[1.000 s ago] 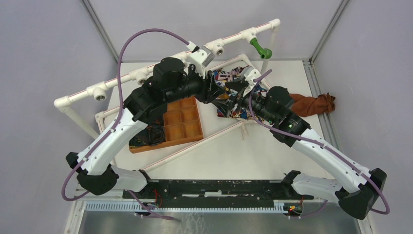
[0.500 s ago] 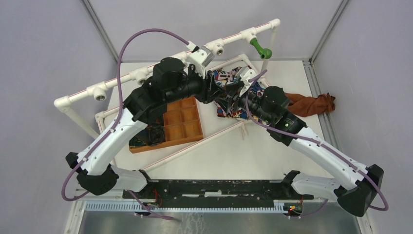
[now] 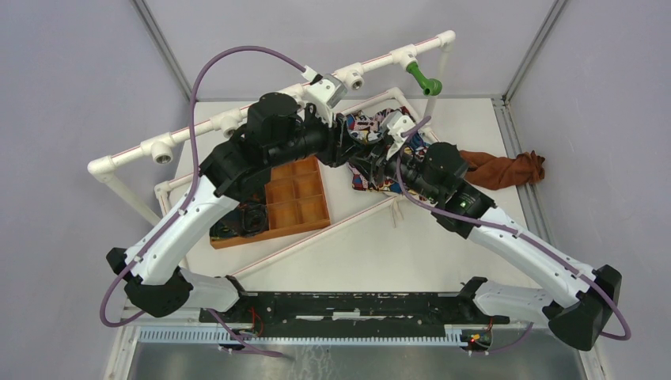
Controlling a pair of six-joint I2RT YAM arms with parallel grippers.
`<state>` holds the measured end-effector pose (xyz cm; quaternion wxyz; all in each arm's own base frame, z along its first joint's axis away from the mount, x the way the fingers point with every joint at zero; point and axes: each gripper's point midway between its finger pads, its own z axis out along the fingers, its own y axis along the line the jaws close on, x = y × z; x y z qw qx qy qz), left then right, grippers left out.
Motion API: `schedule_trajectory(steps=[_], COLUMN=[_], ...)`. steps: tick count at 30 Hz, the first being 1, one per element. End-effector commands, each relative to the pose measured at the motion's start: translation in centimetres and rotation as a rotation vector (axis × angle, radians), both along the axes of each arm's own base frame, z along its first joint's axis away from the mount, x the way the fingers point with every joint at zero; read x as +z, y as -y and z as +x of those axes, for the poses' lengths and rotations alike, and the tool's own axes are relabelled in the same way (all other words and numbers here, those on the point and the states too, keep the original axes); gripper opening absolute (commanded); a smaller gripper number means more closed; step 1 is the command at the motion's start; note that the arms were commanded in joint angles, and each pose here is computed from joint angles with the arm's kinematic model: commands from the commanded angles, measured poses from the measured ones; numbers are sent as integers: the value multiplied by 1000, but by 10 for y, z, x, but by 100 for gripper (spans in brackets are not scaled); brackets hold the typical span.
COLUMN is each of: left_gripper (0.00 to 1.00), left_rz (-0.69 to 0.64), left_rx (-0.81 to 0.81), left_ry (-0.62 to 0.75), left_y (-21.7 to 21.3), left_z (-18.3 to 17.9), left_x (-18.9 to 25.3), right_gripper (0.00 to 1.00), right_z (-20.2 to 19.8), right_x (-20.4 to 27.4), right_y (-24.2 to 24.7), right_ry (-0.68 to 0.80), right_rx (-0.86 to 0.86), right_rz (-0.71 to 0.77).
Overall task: Install the water faucets
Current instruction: Adjust the water faucet.
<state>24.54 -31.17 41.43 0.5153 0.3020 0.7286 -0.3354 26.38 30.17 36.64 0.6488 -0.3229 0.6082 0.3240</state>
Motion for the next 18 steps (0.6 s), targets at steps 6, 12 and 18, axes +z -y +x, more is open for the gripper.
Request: schedule_trajectory(steps=[6,12,18], left_gripper=[54,88,100], left_rz=[-26,-68,-105], left_rx=[-16,23,165], left_ry=[49,85,161], left_y=[-3,-7,-26], left_z=[-5,-1,17], left_x=[17,34,66], right_gripper=[0,0,0], right_z=[5,13,29], right_x=[13,12,26], right_y=[14,26,58], right_ry=[15,39,154], right_rx=[-88,-161,-334], right_rz=[140,107,17])
